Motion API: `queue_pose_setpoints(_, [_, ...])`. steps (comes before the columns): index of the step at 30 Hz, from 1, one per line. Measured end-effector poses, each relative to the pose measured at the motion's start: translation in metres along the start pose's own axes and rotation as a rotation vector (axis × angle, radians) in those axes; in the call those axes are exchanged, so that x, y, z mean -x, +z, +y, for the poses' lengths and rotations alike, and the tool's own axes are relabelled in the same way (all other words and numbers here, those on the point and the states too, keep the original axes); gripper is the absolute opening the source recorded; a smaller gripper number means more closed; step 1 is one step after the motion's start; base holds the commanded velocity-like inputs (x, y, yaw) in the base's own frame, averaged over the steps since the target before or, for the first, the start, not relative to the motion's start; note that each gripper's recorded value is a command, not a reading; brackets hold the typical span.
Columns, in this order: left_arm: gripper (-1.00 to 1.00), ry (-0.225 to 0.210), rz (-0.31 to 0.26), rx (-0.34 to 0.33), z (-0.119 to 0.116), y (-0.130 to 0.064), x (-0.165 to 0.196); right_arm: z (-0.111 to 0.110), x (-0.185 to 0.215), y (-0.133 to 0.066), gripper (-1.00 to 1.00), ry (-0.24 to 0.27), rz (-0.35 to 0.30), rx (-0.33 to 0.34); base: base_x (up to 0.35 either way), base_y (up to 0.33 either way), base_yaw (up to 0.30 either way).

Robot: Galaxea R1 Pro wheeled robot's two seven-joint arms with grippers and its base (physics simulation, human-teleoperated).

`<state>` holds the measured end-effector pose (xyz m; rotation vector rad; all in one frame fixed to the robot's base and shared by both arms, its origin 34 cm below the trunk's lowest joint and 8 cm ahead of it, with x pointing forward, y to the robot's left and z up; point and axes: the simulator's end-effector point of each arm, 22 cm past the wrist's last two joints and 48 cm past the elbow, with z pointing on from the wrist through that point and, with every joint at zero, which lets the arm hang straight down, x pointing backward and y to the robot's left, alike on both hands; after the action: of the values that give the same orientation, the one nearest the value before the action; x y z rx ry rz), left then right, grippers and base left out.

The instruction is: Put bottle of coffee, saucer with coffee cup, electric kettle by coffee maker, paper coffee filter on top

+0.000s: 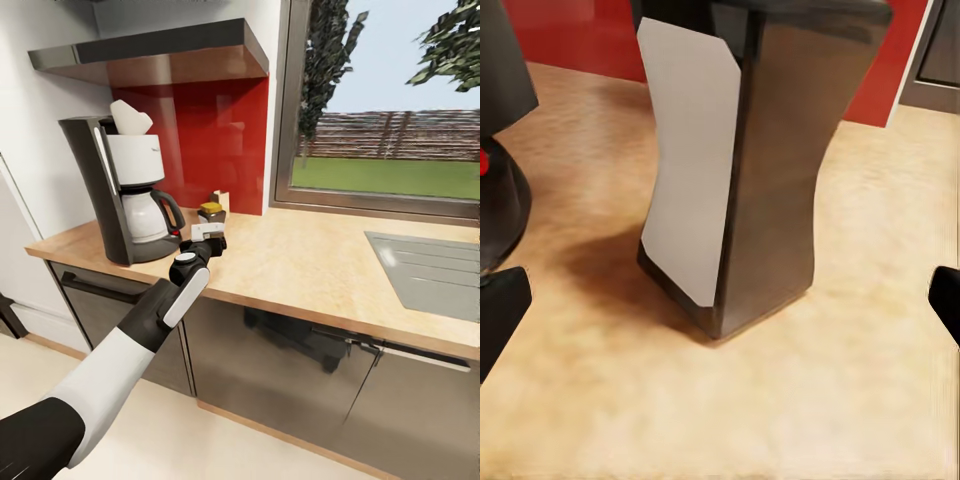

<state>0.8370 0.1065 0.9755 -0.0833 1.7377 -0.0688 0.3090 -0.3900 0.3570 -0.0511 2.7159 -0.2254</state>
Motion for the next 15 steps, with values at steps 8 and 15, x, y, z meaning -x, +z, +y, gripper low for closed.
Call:
queue_pose_setpoints(8, [1.0,-0.002,-0.003,-0.003,-0.0014,-0.0007,0.0013,0.0003,-0.0005,-0.0001,1.0,0.0,0.001,0.0,-0.17,0.0,0.0])
queue_pose_setpoints(15, [1.0,-0.004,-0.017,-0.017,-0.0062,-0.0042,0.0074,-0.0002,-0.0002,-0.0001,1.0,0.0,0.0,0.0,-0.137,0.0,0.0])
